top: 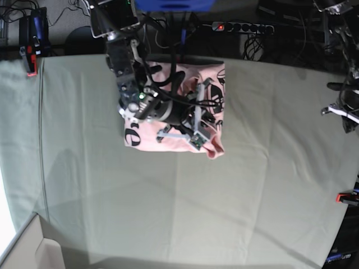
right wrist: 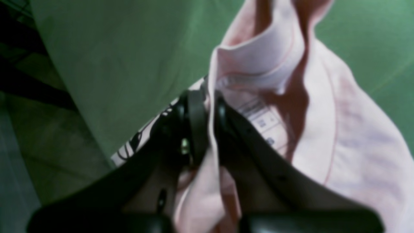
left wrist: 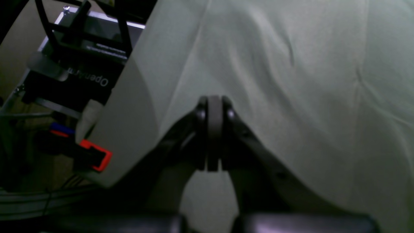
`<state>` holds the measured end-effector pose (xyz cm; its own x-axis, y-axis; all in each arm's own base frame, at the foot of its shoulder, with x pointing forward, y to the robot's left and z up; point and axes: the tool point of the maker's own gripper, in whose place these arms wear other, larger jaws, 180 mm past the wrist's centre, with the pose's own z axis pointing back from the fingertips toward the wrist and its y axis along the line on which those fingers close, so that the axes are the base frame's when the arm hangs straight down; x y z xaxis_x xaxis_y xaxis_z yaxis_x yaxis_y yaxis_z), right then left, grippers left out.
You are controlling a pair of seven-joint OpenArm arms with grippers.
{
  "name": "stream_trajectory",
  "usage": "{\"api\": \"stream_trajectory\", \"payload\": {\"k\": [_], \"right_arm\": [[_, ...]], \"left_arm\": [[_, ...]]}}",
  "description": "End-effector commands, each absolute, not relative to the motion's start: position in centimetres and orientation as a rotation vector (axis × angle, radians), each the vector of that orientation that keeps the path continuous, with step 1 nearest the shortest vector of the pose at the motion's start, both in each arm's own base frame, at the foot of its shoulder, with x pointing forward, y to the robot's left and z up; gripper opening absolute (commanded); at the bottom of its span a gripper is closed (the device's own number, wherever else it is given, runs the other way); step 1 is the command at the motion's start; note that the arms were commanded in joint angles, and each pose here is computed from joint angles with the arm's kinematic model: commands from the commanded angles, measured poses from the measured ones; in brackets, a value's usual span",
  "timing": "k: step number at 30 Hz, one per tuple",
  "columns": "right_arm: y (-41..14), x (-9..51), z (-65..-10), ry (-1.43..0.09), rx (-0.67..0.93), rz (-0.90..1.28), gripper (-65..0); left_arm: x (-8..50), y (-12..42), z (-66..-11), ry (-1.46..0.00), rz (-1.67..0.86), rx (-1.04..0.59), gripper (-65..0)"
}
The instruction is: Layout the t-shirt on the table in an organized manner, then fold the t-shirt properly
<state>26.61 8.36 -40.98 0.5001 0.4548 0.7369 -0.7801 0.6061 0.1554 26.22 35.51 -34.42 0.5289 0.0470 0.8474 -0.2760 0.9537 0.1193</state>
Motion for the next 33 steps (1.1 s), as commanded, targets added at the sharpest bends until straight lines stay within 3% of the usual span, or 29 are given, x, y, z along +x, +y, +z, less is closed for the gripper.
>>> {"api": "stream_trajectory", "payload": {"k": [1,4,13,15,20,23,33], "right_arm": [[9.6,27.5,-39.1,-0.777,0.557,0.791,-65.0],[10.0,28.1,-38.5,-0.793,0.555,0.81,-59.4],[9.7,28.2,-35.7,-0.881,0.542,0.807,-28.1],[9.4,28.2,-34.8,-0.909,0.536,0.798,-25.8],[5.8,28.5,-32.8,-0.986,0.465,0.72,-29.2],[2.9,27.4,-33.7,-0.962,0.407,0.695,-30.9],[-4.5,25.2,-37.4,-0.853,0.279,0.592,-31.0]], "left_arm": [[26.8,35.9,-33.1,-1.042,0.182,0.266,-64.9],[27.0,35.9,-33.0,-1.047,0.181,0.265,-64.9],[27.0,35.8,-33.0,-1.048,0.185,0.259,-64.5],[26.9,35.7,-33.0,-1.046,0.182,0.258,-64.5],[26.2,33.6,-34.0,-1.041,0.215,0.21,-64.1],[26.0,30.8,-34.7,-0.996,0.22,0.153,-58.3],[27.1,17.0,-36.5,-0.884,0.116,-0.134,-20.0]]}}
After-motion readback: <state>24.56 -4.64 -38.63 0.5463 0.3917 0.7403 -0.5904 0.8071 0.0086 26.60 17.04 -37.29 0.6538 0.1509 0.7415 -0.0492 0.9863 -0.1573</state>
